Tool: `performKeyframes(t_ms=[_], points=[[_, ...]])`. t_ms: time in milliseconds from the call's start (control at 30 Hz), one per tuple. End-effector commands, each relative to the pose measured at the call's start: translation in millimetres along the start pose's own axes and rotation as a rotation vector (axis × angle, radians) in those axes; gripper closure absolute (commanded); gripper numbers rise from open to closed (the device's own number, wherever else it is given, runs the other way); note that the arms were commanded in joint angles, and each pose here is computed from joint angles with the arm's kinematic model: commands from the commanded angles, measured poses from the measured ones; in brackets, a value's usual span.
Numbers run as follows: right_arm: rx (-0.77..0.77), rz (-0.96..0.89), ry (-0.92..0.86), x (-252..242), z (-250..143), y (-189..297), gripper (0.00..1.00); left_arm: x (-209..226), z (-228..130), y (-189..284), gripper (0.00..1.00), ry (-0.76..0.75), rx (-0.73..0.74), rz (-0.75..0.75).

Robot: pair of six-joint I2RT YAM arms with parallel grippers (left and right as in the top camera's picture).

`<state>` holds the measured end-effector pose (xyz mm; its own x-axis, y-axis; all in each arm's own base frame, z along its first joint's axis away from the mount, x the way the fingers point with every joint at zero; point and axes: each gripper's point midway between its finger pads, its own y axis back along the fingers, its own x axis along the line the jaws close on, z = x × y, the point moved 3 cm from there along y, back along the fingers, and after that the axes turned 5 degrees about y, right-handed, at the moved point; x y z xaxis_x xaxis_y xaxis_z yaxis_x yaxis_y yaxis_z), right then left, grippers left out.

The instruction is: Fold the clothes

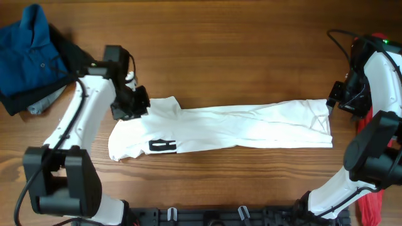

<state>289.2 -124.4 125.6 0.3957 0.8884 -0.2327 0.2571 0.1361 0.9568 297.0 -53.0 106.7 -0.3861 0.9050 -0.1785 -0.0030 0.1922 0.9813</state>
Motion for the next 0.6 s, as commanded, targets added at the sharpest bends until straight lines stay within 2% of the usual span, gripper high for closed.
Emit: performKeyframes(t_ms=[0,133,233,267,333,367,467,567], points=[[-0.026,0.013,0.004,-1.1,-3.2,7.3,0.43,7.7,-1.8,-9.8,0.71,0.053,-0.007,0.03],[-0.03,0.013,0.003,-1.0,-2.5,7.4,0.43,4.1,14.6,-0.8,0.64,0.031,-0.089,0.023],[-0.03,0.013,0.002,-0.9,-2.3,7.4,0.42,3.2,34.1,10.5,0.62,0.035,-0.181,0.037],[-0.031,0.014,0.002,-0.9,-2.2,7.4,0.43,1.4,43.0,15.4,0.59,0.04,-0.218,0.026],[-0.033,0.014,0.002,-0.8,-1.8,7.4,0.43,0.0,58.2,21.5,0.43,0.051,-0.276,-0.008],[-0.034,0.014,0.002,-0.8,-1.5,7.4,0.43,2.4,63.8,22.7,0.41,0.062,-0.293,-0.015],[-0.04,0.015,0.001,-0.6,-0.2,7.5,0.43,17.7,74.1,17.5,0.4,0.112,-0.285,-0.013],[-0.041,0.015,0.0,-0.6,0.1,7.5,0.43,28.5,76.6,-0.9,0.4,0.148,-0.202,-0.042]])
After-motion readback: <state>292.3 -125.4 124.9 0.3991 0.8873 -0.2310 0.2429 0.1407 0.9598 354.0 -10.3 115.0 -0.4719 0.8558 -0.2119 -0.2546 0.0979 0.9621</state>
